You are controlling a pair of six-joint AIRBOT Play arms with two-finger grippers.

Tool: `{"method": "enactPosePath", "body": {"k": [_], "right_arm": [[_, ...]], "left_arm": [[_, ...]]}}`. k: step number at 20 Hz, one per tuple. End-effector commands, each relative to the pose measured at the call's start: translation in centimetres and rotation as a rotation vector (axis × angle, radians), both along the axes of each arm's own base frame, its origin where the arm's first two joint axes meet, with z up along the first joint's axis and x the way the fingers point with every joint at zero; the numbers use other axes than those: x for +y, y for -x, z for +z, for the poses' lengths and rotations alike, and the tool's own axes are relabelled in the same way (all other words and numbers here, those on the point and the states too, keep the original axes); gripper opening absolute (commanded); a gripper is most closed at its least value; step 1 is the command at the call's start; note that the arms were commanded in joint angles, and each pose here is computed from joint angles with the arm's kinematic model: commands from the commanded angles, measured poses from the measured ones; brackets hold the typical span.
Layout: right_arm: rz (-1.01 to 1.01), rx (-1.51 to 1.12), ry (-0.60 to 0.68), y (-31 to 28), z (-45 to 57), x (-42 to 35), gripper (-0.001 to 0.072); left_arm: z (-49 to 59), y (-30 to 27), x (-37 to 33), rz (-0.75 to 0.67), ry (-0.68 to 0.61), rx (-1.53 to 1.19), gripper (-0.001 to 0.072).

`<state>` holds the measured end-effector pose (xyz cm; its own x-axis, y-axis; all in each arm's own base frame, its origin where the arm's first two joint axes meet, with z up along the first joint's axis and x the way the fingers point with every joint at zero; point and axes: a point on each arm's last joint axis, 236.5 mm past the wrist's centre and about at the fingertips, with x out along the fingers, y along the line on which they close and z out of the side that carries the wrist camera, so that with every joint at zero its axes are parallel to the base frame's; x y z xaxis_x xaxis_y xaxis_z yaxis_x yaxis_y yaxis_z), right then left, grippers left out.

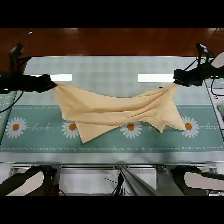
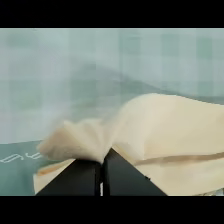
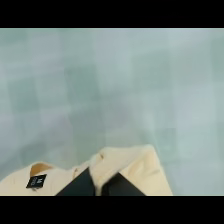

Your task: Fold the shirts.

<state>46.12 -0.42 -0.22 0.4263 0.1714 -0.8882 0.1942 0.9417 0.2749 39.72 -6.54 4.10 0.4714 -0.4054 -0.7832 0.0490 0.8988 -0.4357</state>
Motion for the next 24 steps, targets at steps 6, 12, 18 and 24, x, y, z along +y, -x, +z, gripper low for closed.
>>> {"method": "enactPosePath", "body": {"k": [6,12,18,24], "right_arm": [[-0.148,0.011,-0.062,-3.8,-7.8,-0.6,0.0038],[0.006,-0.059,0.034,-3.2,-2.0,-2.8,0.0329],[-0.028,0.039,0.299,4.0,4.7,-14.2,0.052],[-0.131,0.123,0.059,8.0,0.9,-15.0,0.0521]], "left_arm": [[-10.4,-0.3,-1.1,0.055,0.052,0.268,0.0021],[-7.8,1.4,-0.1,0.01,0.08,0.361,0.052],[-4.9,9.1,3.4,0.011,-0.02,0.459,0.0522],[-9.6,18.7,-4.2,-0.013,0.298,0.641,0.0665]]}}
